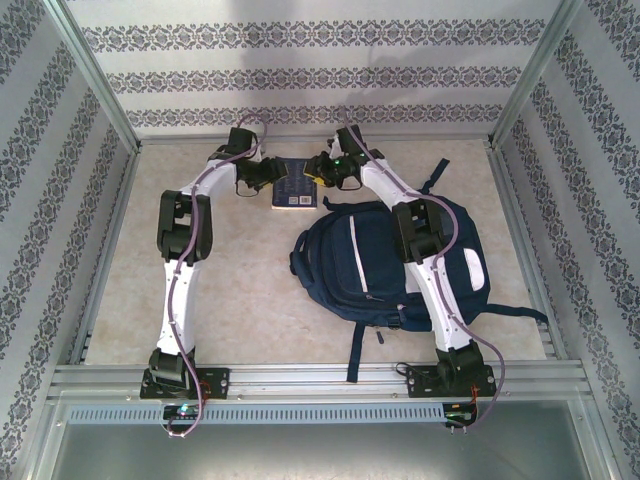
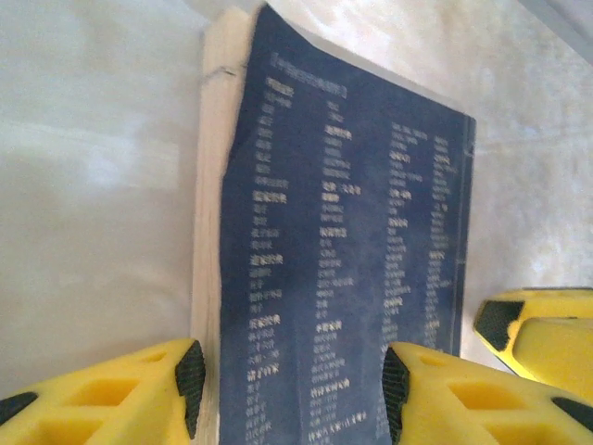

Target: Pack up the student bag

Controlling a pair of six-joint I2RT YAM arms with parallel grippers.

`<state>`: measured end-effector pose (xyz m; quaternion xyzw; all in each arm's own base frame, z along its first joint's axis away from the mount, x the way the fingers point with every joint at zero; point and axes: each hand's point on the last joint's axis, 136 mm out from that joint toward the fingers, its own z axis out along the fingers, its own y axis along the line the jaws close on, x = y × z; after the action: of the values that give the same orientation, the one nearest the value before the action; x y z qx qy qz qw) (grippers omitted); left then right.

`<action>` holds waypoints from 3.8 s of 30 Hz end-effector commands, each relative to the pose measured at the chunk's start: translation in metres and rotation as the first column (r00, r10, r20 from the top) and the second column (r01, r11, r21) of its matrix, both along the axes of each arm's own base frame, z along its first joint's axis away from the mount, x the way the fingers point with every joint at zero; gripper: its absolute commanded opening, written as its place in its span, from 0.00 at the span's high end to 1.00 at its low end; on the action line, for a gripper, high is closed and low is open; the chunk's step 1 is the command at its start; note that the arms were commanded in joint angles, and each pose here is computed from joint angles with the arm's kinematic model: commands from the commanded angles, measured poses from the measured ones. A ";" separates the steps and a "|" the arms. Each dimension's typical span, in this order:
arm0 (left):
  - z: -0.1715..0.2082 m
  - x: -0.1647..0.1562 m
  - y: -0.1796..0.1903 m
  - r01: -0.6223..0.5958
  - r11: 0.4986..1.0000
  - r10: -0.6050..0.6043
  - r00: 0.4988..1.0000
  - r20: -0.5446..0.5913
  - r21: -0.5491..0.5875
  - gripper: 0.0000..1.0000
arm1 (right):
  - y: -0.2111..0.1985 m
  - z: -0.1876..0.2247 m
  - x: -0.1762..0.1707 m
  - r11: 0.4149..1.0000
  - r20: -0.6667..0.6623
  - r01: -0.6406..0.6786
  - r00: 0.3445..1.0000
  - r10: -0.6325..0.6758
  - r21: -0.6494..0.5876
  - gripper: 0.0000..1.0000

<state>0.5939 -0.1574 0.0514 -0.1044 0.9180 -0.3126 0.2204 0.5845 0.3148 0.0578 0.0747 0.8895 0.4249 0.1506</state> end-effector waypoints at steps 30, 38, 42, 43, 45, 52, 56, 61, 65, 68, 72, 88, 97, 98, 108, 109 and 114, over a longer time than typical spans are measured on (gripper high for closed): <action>-0.001 0.006 -0.048 0.033 0.970 -0.040 0.999 -0.024 -0.239 0.58 | -0.061 0.028 0.013 0.996 0.044 0.087 0.995 -0.086 -0.025 0.58; 0.004 0.010 -0.051 0.034 0.964 -0.039 0.999 -0.013 -0.265 0.58 | -0.078 -0.007 0.020 0.984 -0.010 0.098 0.995 -0.101 -0.149 0.56; 0.006 0.011 -0.054 0.036 0.957 -0.041 0.999 -0.013 -0.286 0.58 | -0.073 -0.022 0.017 0.986 -0.039 0.083 0.995 -0.089 -0.145 0.56; 0.006 0.011 -0.055 0.038 0.957 -0.043 0.999 -0.012 -0.287 0.58 | -0.071 -0.024 0.016 0.987 -0.042 0.075 0.996 -0.082 -0.144 0.56; 0.006 0.011 -0.055 0.040 0.956 -0.045 0.999 -0.011 -0.289 0.58 | -0.070 -0.029 0.012 0.986 -0.054 0.062 0.996 -0.071 -0.153 0.56; 0.003 0.009 -0.055 0.041 0.957 -0.048 0.999 -0.019 -0.287 0.58 | -0.076 -0.042 0.003 0.980 -0.074 0.049 0.995 -0.064 -0.192 0.55; 0.001 0.007 -0.059 0.044 0.958 -0.053 0.998 -0.021 -0.285 0.58 | -0.065 -0.047 -0.003 0.987 -0.090 0.010 0.996 -0.025 -0.162 0.55; 0.006 0.002 -0.076 0.086 0.946 -0.097 0.995 -0.020 -0.313 0.57 | -0.039 -0.050 -0.017 0.989 -0.109 -0.064 0.993 0.050 -0.132 0.55; 0.028 0.000 -0.084 0.126 0.932 -0.126 0.992 0.021 -0.340 0.57 | -0.029 -0.050 -0.023 0.989 -0.113 -0.084 0.991 0.070 -0.124 0.55; 0.039 -0.001 -0.085 0.142 0.929 -0.130 0.990 0.056 -0.343 0.60 | -0.026 -0.051 -0.024 0.990 -0.118 -0.082 0.991 0.069 -0.112 0.56; 0.032 -0.002 -0.085 0.143 0.934 -0.139 0.990 0.037 -0.327 0.75 | -0.026 -0.049 -0.024 0.992 -0.118 -0.075 0.991 0.063 -0.102 0.56; 0.158 -0.017 -0.053 0.168 0.968 -0.123 0.964 0.235 -0.185 1.00 | -0.059 0.078 -0.026 1.000 0.089 0.021 0.996 -0.020 -0.020 0.31; 0.245 -0.066 -0.051 0.211 0.952 -0.128 0.932 0.339 -0.222 1.00 | -0.051 0.160 -0.072 0.983 0.199 -0.023 0.980 -0.015 0.184 0.24; 0.251 -0.073 -0.052 0.217 0.949 -0.130 0.930 0.344 -0.230 1.00 | -0.050 0.169 -0.078 0.977 0.213 -0.035 0.977 -0.011 0.212 0.23; 0.289 -0.155 -0.091 0.344 0.902 -0.229 0.893 0.387 -0.261 1.00 | -0.040 0.219 -0.153 0.844 0.288 -0.167 0.957 0.015 0.510 0.18; 0.292 -0.164 -0.097 0.360 0.895 -0.241 0.887 0.393 -0.263 1.00 | -0.039 0.219 -0.159 0.835 0.291 -0.174 0.957 0.018 0.522 0.18; 0.297 -0.203 -0.118 0.417 0.869 -0.293 0.868 0.401 -0.267 1.00 | -0.031 0.225 -0.188 0.792 0.322 -0.225 0.946 0.038 0.568 0.20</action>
<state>0.4155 -0.2640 0.3065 0.0482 0.8320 -0.4863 0.2626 0.4193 0.2766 0.2334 0.0495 0.7324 0.6526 0.1875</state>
